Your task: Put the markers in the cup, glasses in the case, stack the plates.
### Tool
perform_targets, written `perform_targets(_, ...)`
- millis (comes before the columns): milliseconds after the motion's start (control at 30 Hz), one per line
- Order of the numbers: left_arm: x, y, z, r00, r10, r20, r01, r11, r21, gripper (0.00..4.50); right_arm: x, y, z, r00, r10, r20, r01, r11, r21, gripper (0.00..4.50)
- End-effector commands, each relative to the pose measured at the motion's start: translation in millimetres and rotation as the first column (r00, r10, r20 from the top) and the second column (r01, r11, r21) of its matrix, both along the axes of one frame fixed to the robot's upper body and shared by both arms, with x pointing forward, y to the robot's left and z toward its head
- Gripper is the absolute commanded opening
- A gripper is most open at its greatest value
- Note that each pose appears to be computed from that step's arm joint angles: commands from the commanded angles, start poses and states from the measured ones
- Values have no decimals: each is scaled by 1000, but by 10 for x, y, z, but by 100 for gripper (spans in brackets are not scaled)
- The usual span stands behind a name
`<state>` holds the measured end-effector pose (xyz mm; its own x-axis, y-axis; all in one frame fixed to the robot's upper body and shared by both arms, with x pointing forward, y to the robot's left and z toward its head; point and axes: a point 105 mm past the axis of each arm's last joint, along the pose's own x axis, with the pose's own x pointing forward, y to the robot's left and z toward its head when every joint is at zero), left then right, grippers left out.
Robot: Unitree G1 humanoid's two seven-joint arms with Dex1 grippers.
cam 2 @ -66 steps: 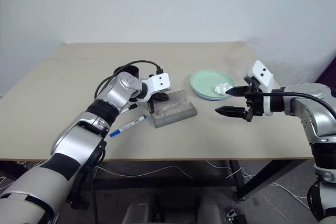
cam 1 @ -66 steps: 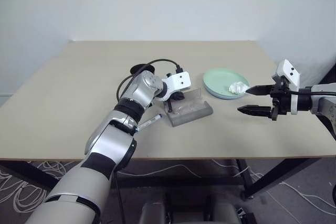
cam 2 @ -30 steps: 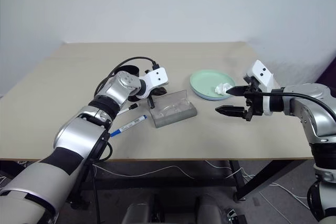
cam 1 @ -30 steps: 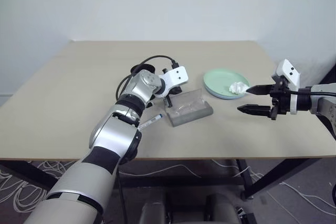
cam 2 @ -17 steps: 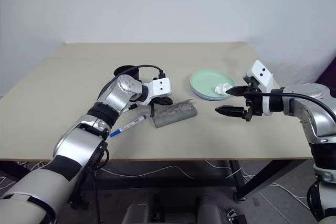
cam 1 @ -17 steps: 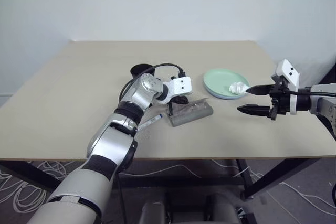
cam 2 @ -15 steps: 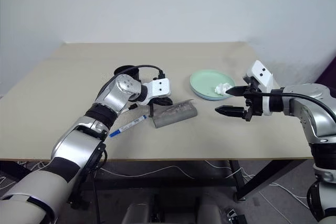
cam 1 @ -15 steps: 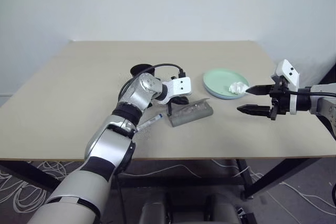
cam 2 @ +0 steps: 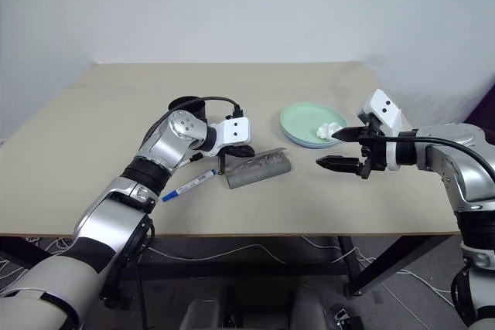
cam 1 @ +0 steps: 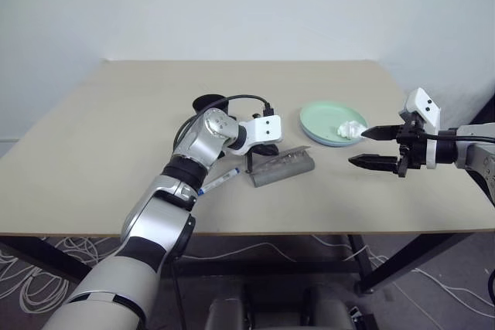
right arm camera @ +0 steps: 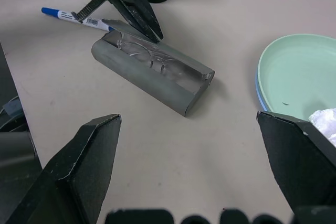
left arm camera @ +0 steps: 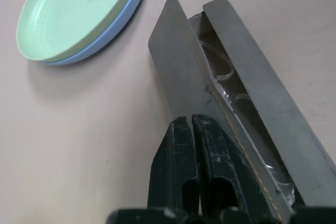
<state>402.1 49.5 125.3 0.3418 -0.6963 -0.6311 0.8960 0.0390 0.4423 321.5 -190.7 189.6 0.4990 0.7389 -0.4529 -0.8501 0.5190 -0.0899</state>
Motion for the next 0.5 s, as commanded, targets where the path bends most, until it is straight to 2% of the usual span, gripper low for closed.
perform_targets(33,124,30,328,995,16,97,-14,1000,-28,4,-7,22,140,999,14,52,-15,1000,9,450)
perform_targets(167,251,145,447,986,75,147,-72,997,-27,4,-14,26,136,999,14,51,-15,1000,9,450)
perform_targets(367,289,133,514,984,87,157,-79,995,-57,4,-19,32,133,999,14,50,-14,1000,10,450)
perform_targets(500,256,115,418,988,62,143,-58,998,-35,4,-19,33,133,999,13,51,-13,1000,9,450)
